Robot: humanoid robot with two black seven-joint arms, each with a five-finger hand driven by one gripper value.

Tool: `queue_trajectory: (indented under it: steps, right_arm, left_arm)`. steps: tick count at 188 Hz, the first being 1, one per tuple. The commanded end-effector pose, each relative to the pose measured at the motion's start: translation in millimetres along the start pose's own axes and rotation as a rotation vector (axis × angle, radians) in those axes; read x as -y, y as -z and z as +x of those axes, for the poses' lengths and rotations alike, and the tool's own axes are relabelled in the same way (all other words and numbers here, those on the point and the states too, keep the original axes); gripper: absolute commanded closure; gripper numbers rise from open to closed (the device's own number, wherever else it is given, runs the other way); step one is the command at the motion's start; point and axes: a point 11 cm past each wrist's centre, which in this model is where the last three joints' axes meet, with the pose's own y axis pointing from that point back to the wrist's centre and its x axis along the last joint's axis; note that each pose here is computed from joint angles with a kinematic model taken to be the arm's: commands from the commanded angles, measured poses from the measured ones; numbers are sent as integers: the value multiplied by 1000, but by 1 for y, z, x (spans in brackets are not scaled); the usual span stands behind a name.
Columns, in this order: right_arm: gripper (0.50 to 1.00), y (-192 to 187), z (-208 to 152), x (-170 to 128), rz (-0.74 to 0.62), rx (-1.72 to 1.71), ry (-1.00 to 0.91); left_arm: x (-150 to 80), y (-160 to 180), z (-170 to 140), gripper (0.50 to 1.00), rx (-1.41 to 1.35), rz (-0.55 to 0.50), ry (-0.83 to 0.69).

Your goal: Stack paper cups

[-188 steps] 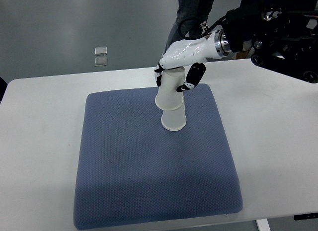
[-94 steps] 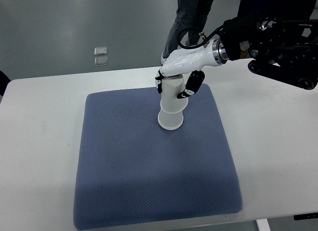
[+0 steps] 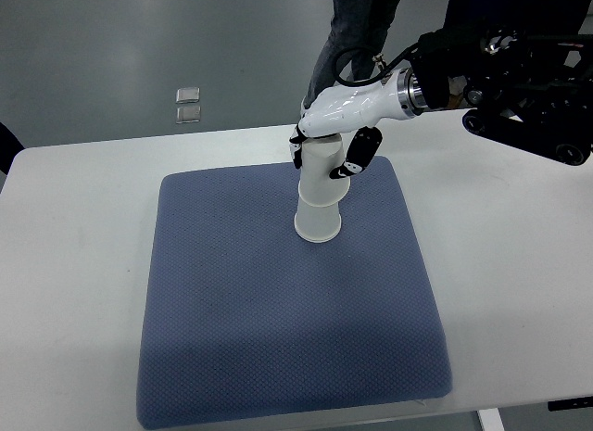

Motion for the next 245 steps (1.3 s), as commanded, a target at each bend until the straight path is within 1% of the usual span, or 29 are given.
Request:
queue_trajectory:
  steps: [1, 19, 26, 33, 34, 40, 71, 118, 140, 159, 179, 197, 211, 245]
  right_arm:
    - [695, 1, -1, 1, 4, 7, -3]
    - [666, 0, -2, 1, 3, 10, -3]
    - [634, 0, 0, 1, 3, 10, -6]
    - [624, 0, 0, 1, 3, 10, -6]
    - [615, 0, 0, 1, 3, 10, -6]
    - [603, 0, 0, 1, 4, 10, -8]
    - [589, 3, 0, 3, 11, 7, -10]
    - [589, -2, 4, -1, -3, 13, -27]
    - [587, -22, 22, -15, -61, 40, -96]
    - [587, -45, 35, -30, -106, 145, -196]
    - [589, -80, 38, -57, -196, 252, -291]
    - [589, -106, 30, -72, -248, 393, -379]
    - [589, -122, 16, -80, -275, 506, -438]
    - [587, -142, 0, -93, -289, 792, -614]
  left_arm:
    - [0, 0, 0, 500, 0, 0, 1]
    - [0, 0, 0, 500, 0, 0, -1]
    - [0, 0, 0, 500, 0, 0, -1]
    - [0, 0, 0, 500, 0, 0, 1]
    - [0, 0, 0, 500, 0, 0, -1]
    - [0, 0, 0, 500, 0, 0, 1]
    - [0, 0, 0, 500, 0, 0, 1]
    - [0, 0, 0, 500, 0, 0, -1]
    - [0, 0, 0, 500, 0, 0, 1]
    - [0, 0, 0, 500, 0, 0, 1]
    - [0, 0, 0, 500, 0, 0, -1]
    - [0, 0, 0, 500, 0, 0, 1]
    - [0, 0, 0, 500, 0, 0, -1]
    - [0, 0, 0, 500, 0, 0, -1]
